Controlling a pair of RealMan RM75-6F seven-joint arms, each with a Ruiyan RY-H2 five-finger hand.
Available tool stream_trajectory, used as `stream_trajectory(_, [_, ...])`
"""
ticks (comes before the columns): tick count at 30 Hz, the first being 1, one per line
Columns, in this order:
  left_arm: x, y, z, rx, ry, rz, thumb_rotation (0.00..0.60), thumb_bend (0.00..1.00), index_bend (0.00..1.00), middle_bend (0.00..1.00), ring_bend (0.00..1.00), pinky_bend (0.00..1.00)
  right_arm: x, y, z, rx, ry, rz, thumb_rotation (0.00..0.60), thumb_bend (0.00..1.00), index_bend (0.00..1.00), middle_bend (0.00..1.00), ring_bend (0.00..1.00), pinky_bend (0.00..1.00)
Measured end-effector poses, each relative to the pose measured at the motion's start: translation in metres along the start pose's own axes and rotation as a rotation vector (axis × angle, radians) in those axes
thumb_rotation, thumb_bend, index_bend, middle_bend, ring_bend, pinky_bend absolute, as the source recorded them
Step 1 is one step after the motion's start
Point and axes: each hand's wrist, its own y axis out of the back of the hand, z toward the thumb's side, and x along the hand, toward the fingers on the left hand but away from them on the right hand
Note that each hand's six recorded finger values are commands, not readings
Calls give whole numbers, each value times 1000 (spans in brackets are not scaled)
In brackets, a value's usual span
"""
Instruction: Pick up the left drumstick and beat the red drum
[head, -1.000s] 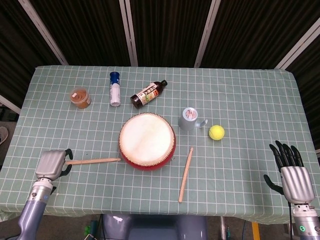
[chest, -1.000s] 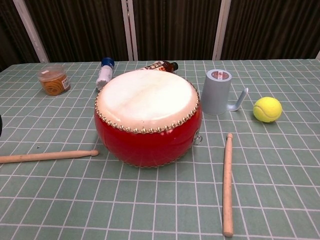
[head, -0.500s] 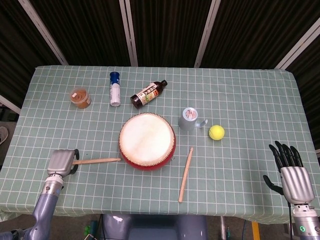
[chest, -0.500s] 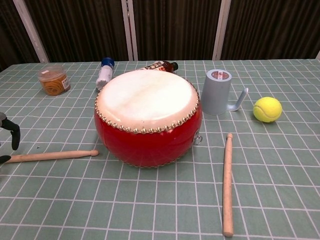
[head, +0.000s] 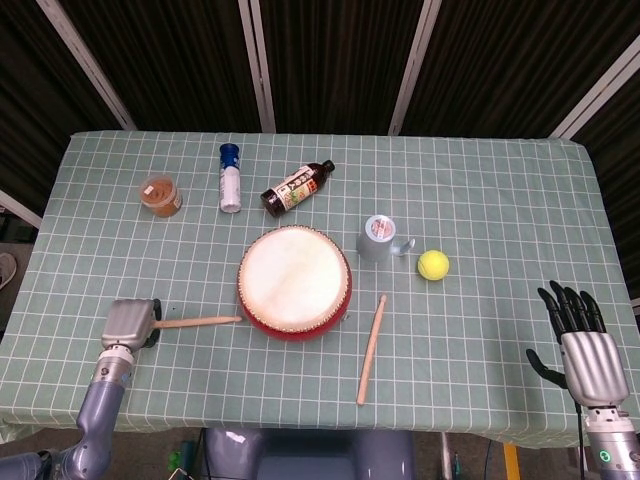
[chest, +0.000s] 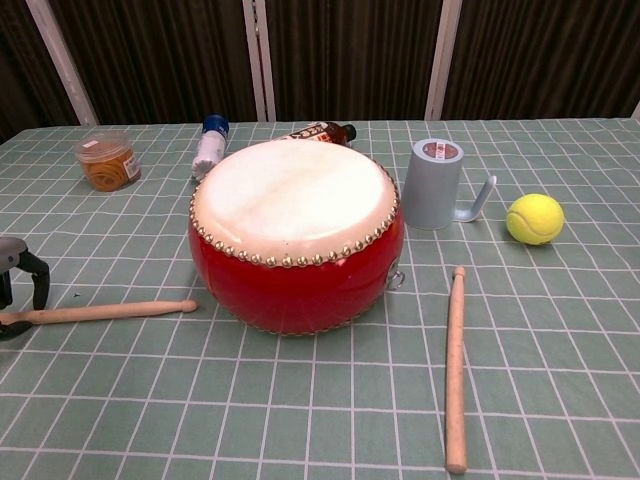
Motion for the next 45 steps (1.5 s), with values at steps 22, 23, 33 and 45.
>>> stream_trajectory(22, [-3,2,1,-18,-10,17,600,485,681,1000,1000,953,2,-2,-1,-4,-4,0,600,315,0,0,0,45])
stream_trajectory(23, [-6,8,2,-27,-22,34,600,486,683,1000,1000,953,2,-1,-1,-4,-4,0,600,315,0,0,0,45])
stream_trajectory(33, [-52,81,10,-108,-163,214,600,488,702,1000,1000,953,3,-1,0,-4,-5,-1,600,316,0,0,0,45])
stream_trajectory(45, [-93,168,29,-213,-282,409,600,488,708,1000,1000,953,2,-1,1,-1,-5,0,600,316,0,0,0,45])
